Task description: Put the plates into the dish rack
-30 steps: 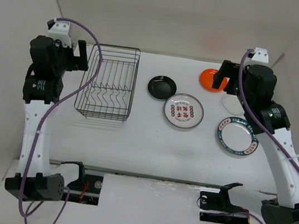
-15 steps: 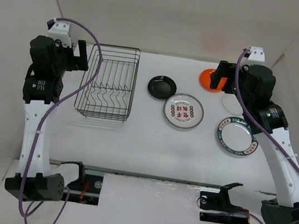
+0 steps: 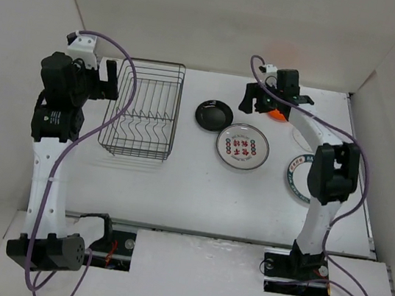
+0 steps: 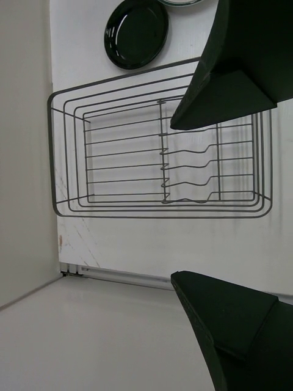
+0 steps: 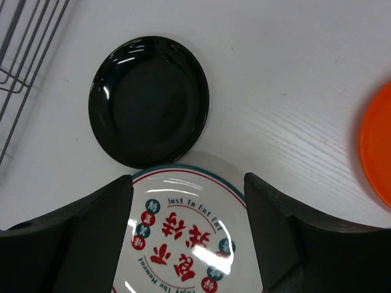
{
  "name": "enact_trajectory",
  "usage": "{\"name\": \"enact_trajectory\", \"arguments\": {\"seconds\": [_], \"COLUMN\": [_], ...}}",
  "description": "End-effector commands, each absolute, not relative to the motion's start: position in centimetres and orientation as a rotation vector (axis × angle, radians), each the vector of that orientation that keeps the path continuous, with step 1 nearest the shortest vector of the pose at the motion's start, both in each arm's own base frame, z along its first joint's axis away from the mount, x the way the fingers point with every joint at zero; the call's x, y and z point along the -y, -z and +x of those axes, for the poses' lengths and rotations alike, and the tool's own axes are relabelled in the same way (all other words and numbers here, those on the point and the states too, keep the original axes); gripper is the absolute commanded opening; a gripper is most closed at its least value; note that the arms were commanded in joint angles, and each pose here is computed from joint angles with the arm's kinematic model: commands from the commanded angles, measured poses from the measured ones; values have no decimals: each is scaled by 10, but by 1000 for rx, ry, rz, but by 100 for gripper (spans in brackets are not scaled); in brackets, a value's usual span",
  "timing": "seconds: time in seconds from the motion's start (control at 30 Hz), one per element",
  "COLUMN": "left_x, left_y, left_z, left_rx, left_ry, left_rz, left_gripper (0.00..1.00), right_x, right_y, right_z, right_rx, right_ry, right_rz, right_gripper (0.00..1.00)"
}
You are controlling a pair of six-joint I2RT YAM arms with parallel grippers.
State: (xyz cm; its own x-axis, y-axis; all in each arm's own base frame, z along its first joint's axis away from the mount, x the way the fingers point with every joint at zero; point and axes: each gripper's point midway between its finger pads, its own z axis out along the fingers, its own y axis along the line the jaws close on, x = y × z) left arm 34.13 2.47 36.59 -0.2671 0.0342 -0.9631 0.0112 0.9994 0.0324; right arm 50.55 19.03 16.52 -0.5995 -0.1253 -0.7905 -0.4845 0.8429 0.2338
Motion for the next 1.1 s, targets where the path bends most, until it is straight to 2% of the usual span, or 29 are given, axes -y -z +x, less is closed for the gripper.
{"name": "enact_trajectory", "arguments": {"seconds": [0.0,0.37,0.53,0.6,0.7,1.07], "left_x": [-22,-16,-16,-16,-16,-16], "left_y": [-385,-374,-367,-367,-367,-366], "left_z": [332,327,325,325,325,323], "left_rx": [-1764,-1791,-1803,-1803,-1803,-1803], "left_ry": [-36,-4,-2,-2,-2,-2], "left_rz": [70,90,89,89,89,89], "left_gripper": [100,100,100,100,100,100], "right_x": [-207,-248,-256,-256,-258,-256], "right_y": [-206,-125,-103,-100,-91,-73], "right_z": [524,542,544,547,549,554], "right_rx": [-2035,-2157,-2204,-2213,-2242,-2305], "right_ry": [-655,-761,-788,-784,-799,-781], "right_rz": [-544,-576,-550,-532,-501,-483], "right_gripper": [78,73,64,64,55,55]}}
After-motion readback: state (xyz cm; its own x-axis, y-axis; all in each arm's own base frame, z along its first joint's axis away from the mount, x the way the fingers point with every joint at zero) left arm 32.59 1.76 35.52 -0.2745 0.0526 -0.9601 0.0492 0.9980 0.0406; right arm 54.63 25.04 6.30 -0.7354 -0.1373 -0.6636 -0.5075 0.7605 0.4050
